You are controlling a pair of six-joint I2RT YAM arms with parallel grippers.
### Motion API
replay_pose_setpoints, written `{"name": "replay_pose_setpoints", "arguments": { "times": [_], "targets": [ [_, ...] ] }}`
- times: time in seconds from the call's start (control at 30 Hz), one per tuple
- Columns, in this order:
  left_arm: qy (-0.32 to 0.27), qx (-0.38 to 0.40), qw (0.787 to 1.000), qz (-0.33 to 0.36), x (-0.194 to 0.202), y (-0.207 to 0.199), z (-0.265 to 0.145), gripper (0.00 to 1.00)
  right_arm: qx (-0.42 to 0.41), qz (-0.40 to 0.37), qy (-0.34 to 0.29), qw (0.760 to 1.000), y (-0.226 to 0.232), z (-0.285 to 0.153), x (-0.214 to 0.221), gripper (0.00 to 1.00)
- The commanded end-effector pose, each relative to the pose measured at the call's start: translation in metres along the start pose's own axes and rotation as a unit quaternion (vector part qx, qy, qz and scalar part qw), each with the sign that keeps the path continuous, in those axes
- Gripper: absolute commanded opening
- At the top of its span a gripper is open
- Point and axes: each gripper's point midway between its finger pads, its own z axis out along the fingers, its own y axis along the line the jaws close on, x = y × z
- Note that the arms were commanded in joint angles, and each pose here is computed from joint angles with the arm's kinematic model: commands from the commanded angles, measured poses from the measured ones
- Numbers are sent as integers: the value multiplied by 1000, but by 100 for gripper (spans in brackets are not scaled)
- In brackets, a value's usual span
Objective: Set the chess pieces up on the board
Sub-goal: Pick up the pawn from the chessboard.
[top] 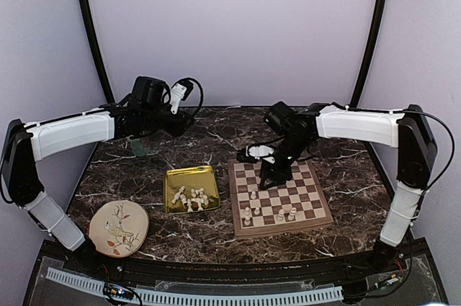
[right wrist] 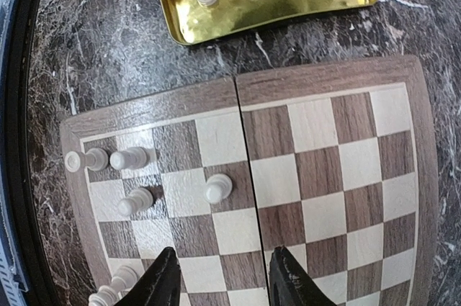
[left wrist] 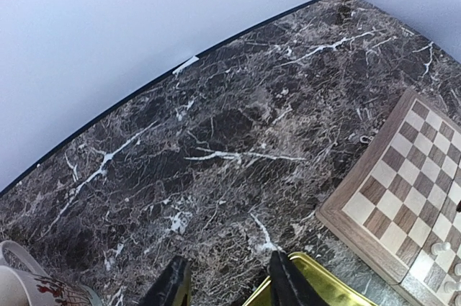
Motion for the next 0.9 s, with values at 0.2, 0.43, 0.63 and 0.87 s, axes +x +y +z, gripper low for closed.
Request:
{"name": "replay_pose_setpoints", "arguments": {
  "times": [0.2, 0.43, 0.63, 0.87],
  "targets": [
    [-28, 26, 999, 3, -17, -9, -16, 39, -20, -6, 24, 1000, 5, 28, -12, 43],
    [-18, 35, 999, 6, -15, -12, -13, 39, -38, -7, 29, 999, 10, 38, -19, 36],
    [-10, 46, 999, 2, -12, -16, -11, 40, -25, 10, 50, 998, 0, 49, -13, 24],
    [8, 58, 998, 0, -6, -20, -4, 40, -17, 11, 60, 998, 0, 47, -7, 25]
  ]
}}
